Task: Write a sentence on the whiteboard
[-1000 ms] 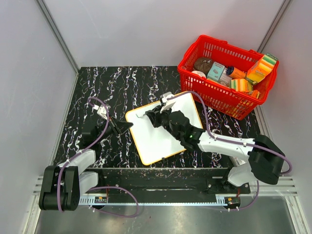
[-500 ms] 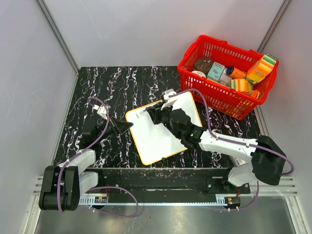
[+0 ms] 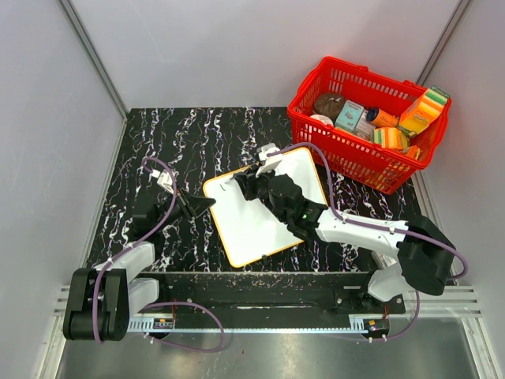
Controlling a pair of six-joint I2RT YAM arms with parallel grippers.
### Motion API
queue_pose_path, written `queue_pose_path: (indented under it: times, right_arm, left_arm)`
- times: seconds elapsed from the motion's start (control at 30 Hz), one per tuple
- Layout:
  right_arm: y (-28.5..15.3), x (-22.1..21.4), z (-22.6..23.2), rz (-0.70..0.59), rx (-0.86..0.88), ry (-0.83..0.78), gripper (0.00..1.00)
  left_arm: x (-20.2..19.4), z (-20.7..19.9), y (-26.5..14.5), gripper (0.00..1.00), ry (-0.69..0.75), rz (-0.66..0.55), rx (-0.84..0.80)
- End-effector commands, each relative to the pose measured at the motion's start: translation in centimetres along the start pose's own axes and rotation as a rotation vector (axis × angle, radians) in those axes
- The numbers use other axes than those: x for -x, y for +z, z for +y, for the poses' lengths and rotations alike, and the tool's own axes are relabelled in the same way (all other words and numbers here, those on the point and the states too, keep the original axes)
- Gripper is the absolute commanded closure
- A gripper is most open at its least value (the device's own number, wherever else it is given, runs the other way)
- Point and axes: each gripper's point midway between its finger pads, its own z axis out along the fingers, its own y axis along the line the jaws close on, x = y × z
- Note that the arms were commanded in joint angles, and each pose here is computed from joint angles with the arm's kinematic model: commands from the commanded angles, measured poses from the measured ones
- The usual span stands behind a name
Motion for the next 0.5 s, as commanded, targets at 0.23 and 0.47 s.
queue_pose_path:
  times: [0.23, 0.47]
  right_arm:
    - [0.5, 0.7, -0.4, -0.029, -0.044, 0.004, 1.00]
    - [0.1, -0.2, -0.6, -0.001, -0.037, 0.004, 1.00]
  left_arm:
    - [-0.5, 0.0, -0.1, 1.00, 0.075, 0.005, -0.024]
    - [-0.5, 0.0, -0.1, 1.00, 0.073, 0.005, -0.024]
